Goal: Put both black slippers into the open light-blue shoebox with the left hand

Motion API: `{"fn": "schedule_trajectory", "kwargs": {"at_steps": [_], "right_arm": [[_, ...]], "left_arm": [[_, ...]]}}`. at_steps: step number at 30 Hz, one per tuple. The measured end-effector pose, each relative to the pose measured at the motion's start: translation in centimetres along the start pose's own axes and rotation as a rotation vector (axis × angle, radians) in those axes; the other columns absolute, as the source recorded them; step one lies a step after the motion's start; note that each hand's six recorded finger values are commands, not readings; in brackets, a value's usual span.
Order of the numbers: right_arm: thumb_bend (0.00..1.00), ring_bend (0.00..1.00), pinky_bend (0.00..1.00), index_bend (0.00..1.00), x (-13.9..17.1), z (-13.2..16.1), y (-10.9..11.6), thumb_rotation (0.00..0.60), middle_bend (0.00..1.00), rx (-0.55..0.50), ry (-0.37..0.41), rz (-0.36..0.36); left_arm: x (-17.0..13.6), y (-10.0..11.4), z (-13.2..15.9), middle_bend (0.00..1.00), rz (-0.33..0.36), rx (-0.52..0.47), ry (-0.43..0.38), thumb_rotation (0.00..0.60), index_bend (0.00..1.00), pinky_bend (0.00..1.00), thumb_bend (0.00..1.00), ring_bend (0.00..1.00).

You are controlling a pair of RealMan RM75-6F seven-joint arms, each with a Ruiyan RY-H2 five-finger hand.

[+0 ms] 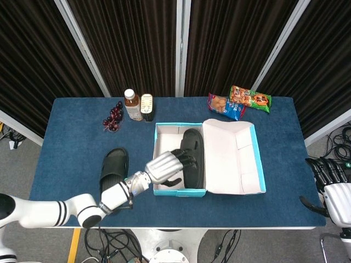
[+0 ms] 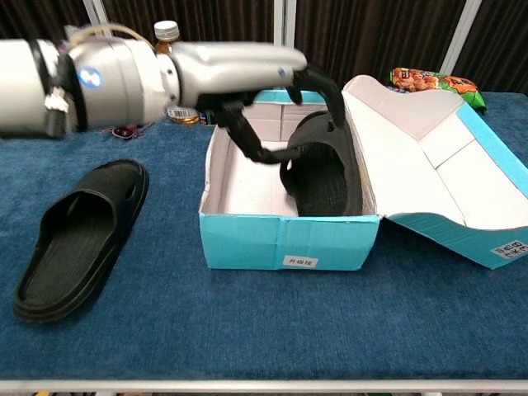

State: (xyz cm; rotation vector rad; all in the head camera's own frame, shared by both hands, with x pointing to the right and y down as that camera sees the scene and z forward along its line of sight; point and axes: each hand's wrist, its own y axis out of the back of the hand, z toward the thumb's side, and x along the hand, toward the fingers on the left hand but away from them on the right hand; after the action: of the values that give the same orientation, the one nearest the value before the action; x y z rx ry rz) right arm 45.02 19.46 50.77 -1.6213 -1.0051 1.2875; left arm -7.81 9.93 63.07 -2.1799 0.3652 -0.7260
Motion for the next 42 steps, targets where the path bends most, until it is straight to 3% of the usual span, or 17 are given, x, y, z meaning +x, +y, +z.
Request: {"fn": "schedule_trajectory", "kwargs": {"at_steps": [4, 8, 12, 18, 22, 32, 35, 38, 42], "right_arm": [[0.08, 0.0, 0.0, 0.0, 0.1, 0.0, 0.0, 0.6, 0.11, -0.002, 0.007, -0.003], [0.08, 0.0, 0.0, 0.0, 0.0, 0.1, -0.3, 0.6, 0.11, -0.008, 0.014, 0.004], [0.08, 0.0, 0.0, 0.0, -0.3, 0.3, -0.6, 0.6, 0.11, -0.014, 0.024, 0.01], [0.08, 0.0, 0.0, 0.0, -0.4, 0.4, -0.8, 0.6, 0.11, -0.013, 0.029, 0.021], [0.08, 0.0, 0.0, 0.0, -0.5, 0.7, -0.9, 0.6, 0.11, -0.013, 0.036, 0.021], [0.08, 0.0, 0.0, 0.0, -0.3, 0.6, -0.8, 0.6, 0.11, -0.015, 0.03, 0.017], [0.08, 0.0, 0.0, 0.0, -0.3, 0.6, -0.9, 0.6, 0.11, -0.016, 0.031, 0.019], [0.08, 0.0, 0.0, 0.0, -0.3, 0.6, -0.8, 0.6, 0.11, -0.017, 0.032, 0.015], [0.08, 0.0, 0.0, 0.0, -0.2, 0.3, -0.8, 0.6, 0.11, -0.019, 0.025, 0.012]], "left_arm": [[-3.4, 2.8, -4.4, 0.16, 0.065, -0.032, 0.137, 0.6, 0.23, 0.35, 0.28, 0.18], [-6.5, 2.9, -8.5, 0.15, 0.056, -0.067, 0.293, 0.6, 0.18, 0.55, 0.16, 0.4], [-9.4, 0.7, -11.8, 0.12, -0.02, -0.087, 0.451, 0.6, 0.13, 0.62, 0.08, 0.51], [-13.2, -4.0, -14.6, 0.07, -0.164, -0.127, 0.617, 0.6, 0.1, 0.66, 0.06, 0.54], [-14.1, -6.2, -15.3, 0.07, -0.219, -0.153, 0.665, 0.6, 0.1, 0.67, 0.06, 0.56], [-14.2, -8.1, -16.7, 0.1, -0.288, -0.191, 0.742, 0.6, 0.12, 0.72, 0.07, 0.62], [-13.9, -8.7, -16.8, 0.21, -0.315, -0.218, 0.746, 0.6, 0.21, 0.78, 0.11, 0.68], [-13.5, -8.9, -17.2, 0.37, -0.299, -0.228, 0.755, 0.6, 0.35, 0.83, 0.19, 0.75], [-13.5, -8.6, -17.7, 0.46, -0.267, -0.252, 0.767, 0.6, 0.43, 0.85, 0.24, 0.79]]}}
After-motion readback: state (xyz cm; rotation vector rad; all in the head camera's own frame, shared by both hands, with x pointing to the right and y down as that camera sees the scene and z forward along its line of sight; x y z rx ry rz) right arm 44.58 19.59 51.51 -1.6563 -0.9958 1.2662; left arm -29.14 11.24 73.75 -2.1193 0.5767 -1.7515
